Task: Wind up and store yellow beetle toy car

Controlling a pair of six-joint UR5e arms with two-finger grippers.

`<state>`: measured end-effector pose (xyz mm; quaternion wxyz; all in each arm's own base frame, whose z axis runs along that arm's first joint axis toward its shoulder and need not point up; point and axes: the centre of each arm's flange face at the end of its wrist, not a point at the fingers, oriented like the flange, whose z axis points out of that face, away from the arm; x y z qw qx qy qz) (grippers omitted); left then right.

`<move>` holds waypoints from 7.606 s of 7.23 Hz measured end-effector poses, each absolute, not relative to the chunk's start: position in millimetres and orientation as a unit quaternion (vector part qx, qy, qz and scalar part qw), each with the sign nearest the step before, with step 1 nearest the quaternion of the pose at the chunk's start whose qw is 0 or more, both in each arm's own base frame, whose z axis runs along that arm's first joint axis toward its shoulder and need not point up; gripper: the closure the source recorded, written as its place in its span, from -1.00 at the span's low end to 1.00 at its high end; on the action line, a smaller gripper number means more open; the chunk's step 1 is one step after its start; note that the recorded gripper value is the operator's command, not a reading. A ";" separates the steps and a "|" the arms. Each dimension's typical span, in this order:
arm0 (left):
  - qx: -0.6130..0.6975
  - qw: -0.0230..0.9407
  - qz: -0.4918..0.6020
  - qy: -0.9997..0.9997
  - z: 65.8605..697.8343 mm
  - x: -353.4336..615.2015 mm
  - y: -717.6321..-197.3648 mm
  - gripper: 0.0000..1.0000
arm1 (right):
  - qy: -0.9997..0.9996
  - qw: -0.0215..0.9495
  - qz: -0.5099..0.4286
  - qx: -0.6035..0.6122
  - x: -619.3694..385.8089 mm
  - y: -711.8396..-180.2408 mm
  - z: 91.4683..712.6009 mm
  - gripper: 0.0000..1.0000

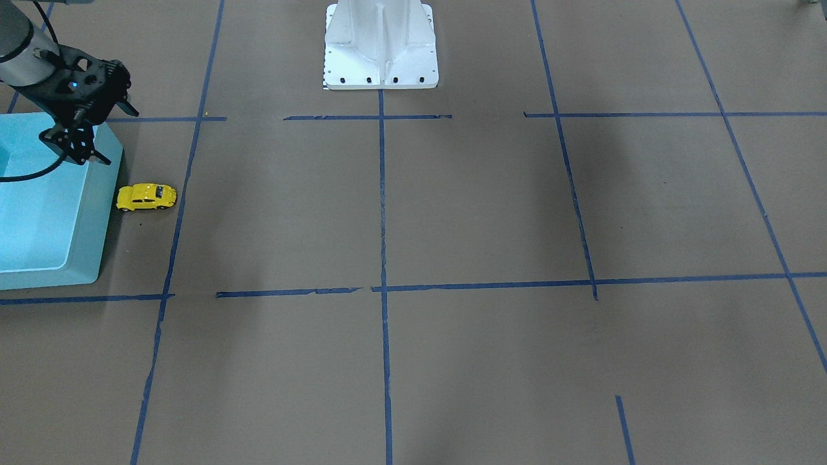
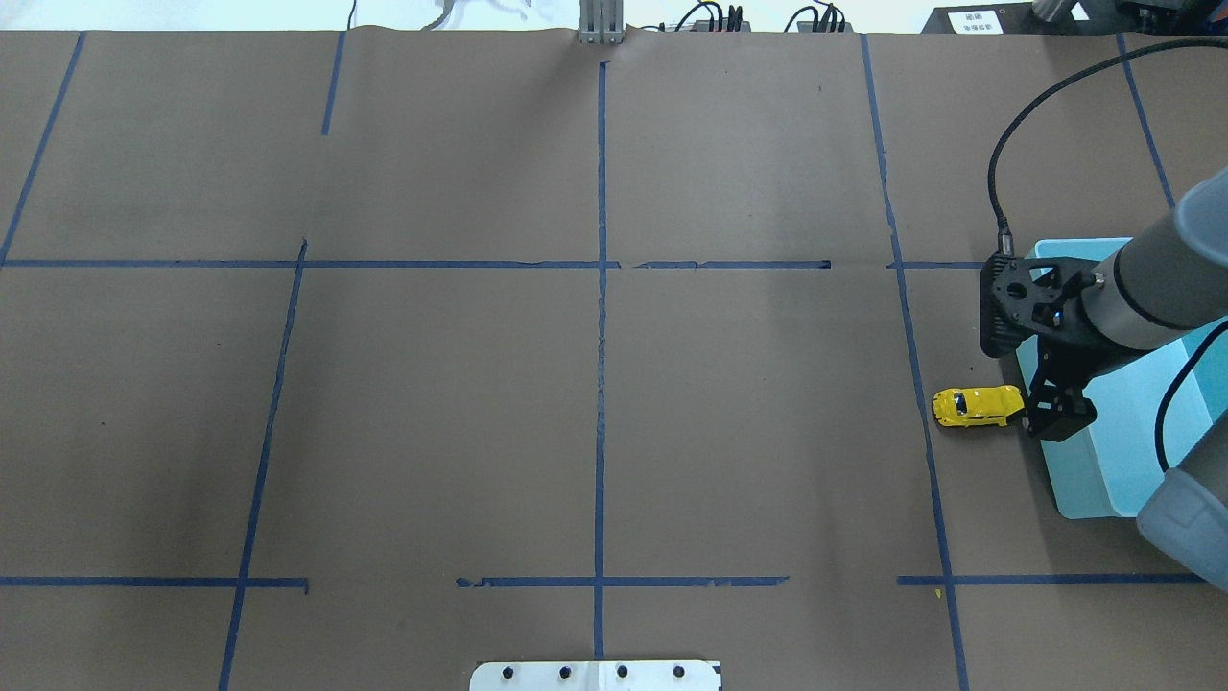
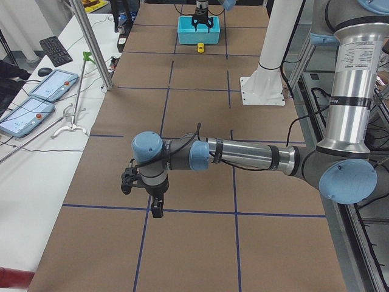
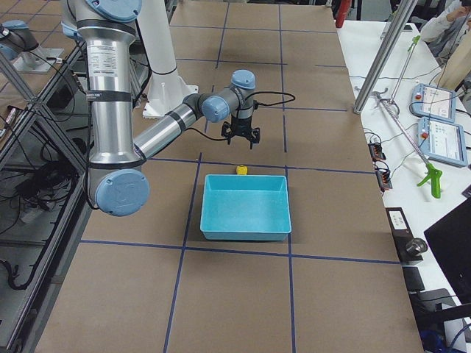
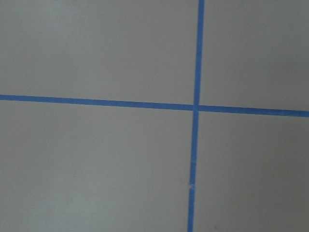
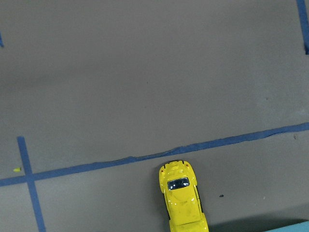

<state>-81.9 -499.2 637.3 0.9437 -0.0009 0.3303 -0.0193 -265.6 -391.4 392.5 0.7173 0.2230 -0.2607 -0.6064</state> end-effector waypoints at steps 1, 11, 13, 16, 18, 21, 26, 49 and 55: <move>0.004 0.943 -0.019 0.331 651.3 -82.9 -488.3 -0.99 | -0.238 0.712 -0.622 0.223 -279.5 -388.9 403.2 -1.00; 0.053 0.923 -0.026 0.381 658.9 -74.5 -443.8 -0.99 | -0.180 0.685 -0.675 0.207 -350.1 -375.9 503.8 0.58; 0.053 0.923 -0.024 0.380 659.1 -73.8 -444.2 -0.99 | -0.180 0.671 -0.685 0.217 -353.9 -379.3 495.3 0.88; 0.048 0.924 -0.024 0.379 659.6 -71.2 -444.9 -1.00 | -0.202 0.677 -0.668 0.235 -329.7 -395.5 469.1 0.90; 0.046 0.924 -0.025 0.378 660.7 -71.0 -444.4 -1.00 | -0.226 0.696 -0.642 0.229 -281.7 -409.2 441.8 0.88; 0.044 0.925 -0.027 0.377 662.4 -70.8 -444.7 -1.00 | -0.193 0.677 -0.677 0.215 -192.7 -409.7 452.3 0.92; 0.038 0.926 -0.029 0.376 671.6 -70.7 -444.4 -1.00 | -0.180 0.662 -0.687 0.239 -159.8 -381.3 601.0 0.60; 0.037 0.926 -0.028 0.375 673.8 -70.6 -442.8 -0.99 | -0.347 0.937 -0.035 0.007 75.2 -397.7 631.9 -1.00; 0.044 0.925 -0.026 0.376 666.5 -70.6 -445.6 -1.00 | -0.349 0.937 0.010 -0.009 82.3 -391.1 641.1 -1.00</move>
